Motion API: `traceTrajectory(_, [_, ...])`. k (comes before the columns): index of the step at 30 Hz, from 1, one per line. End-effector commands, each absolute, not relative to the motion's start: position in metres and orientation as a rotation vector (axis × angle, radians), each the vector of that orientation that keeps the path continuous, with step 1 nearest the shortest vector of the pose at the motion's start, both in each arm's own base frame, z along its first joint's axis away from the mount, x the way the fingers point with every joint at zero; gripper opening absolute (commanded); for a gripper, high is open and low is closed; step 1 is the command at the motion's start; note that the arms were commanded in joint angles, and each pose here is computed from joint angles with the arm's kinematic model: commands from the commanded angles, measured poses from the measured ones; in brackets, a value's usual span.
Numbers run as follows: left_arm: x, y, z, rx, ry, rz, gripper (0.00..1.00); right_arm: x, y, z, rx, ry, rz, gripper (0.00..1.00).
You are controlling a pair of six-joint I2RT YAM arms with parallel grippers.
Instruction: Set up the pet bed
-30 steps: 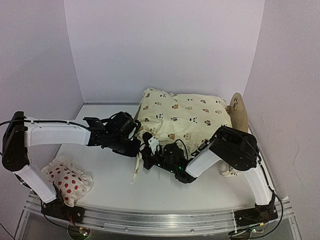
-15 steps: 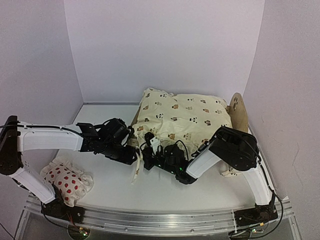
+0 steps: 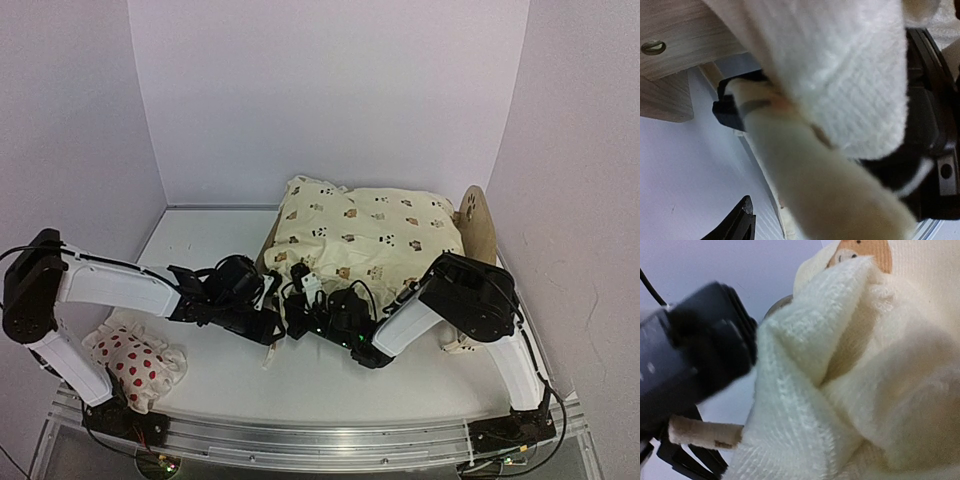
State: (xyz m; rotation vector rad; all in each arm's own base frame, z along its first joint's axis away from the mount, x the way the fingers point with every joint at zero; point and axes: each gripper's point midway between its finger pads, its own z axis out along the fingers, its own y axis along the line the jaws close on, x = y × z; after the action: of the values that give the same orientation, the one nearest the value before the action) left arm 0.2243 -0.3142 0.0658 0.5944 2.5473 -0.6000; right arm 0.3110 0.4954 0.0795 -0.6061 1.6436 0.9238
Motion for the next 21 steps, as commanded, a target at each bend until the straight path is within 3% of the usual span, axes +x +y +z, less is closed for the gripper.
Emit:
traceTrajectory(1, [0.234, -0.327, 0.057, 0.617, 2.514, -0.600, 0.50, 0.320, 0.491, 0.114, -0.537, 1.598, 0.943, 0.00])
traceTrajectory(8, [0.243, -0.320, 0.042, 0.569, 2.530, -0.516, 0.47, 0.319, 0.490, 0.112, -0.540, 1.606, 0.937, 0.00])
traceTrajectory(12, [0.244, -0.325, 0.033, 0.581, 2.535, -0.528, 0.38, 0.320, 0.491, 0.110, -0.541, 1.610, 0.936, 0.00])
traceTrajectory(16, [0.245, -0.329, 0.029, 0.581, 2.539, -0.532, 0.23, 0.320, 0.490, 0.109, -0.538, 1.613, 0.936, 0.00])
traceTrajectory(19, [0.247, -0.329, 0.030, 0.575, 2.541, -0.522, 0.04, 0.320, 0.490, 0.109, -0.539, 1.615, 0.937, 0.00])
traceTrajectory(21, [0.247, -0.328, 0.036, 0.562, 2.533, -0.527, 0.00, 0.319, 0.489, 0.107, -0.541, 1.622, 0.934, 0.00])
